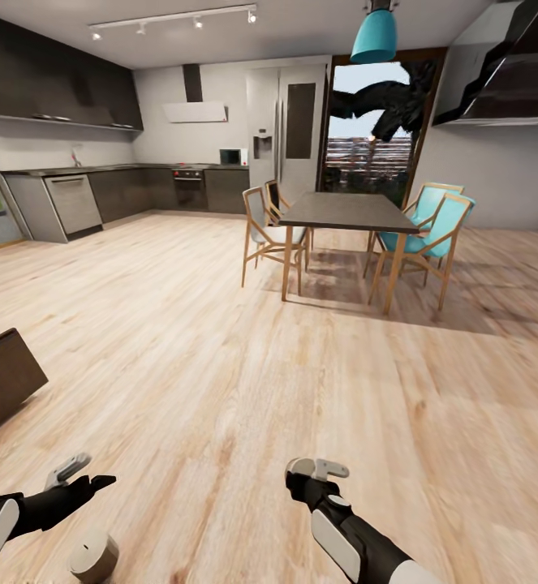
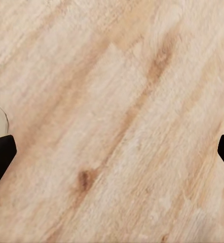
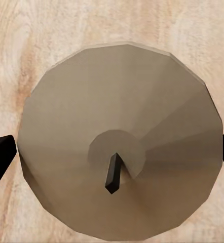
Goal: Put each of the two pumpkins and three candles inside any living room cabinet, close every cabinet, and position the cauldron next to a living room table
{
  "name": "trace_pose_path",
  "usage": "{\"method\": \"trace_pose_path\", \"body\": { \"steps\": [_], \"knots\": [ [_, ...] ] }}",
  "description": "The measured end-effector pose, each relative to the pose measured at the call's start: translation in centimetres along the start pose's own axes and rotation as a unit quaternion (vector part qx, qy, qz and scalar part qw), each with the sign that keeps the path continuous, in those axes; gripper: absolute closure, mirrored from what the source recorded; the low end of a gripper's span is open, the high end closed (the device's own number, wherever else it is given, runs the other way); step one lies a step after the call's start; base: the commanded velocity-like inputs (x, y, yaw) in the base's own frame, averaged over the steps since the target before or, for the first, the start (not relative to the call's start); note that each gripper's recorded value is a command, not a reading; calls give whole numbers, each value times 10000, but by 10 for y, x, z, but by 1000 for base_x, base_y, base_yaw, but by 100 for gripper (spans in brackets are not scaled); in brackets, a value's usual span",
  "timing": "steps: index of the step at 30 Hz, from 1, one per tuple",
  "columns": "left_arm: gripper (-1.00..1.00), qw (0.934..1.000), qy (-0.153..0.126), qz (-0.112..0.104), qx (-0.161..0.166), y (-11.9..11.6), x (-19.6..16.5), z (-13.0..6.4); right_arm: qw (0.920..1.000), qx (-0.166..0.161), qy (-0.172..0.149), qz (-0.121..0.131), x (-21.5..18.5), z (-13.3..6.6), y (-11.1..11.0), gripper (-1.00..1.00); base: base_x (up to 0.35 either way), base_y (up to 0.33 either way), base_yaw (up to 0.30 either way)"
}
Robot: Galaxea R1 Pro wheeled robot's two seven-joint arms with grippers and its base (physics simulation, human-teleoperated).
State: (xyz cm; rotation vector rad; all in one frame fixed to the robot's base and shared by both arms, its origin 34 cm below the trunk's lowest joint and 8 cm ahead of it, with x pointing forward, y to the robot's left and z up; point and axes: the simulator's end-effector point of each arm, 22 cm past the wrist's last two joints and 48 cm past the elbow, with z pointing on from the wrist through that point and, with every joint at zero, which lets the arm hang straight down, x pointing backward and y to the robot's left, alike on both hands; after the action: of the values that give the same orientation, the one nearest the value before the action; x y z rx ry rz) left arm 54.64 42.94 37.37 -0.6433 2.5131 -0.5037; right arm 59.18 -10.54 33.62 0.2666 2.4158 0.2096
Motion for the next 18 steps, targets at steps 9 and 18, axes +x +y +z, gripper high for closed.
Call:
{"method": "trace_pose_path", "body": {
  "steps": [9, 18],
  "knots": [
    [-100, 10000, -4, -3, -7, 0, 0, 0, 10000, 35, 12, -12, 1, 0, -1, 100, 0, 0, 260],
    [-100, 10000, 3, -1, -5, 0, 0, 0, 10000, -13, -19, -15, -2, -1, 2, 100, 0, 0, 276]
  ]
}}
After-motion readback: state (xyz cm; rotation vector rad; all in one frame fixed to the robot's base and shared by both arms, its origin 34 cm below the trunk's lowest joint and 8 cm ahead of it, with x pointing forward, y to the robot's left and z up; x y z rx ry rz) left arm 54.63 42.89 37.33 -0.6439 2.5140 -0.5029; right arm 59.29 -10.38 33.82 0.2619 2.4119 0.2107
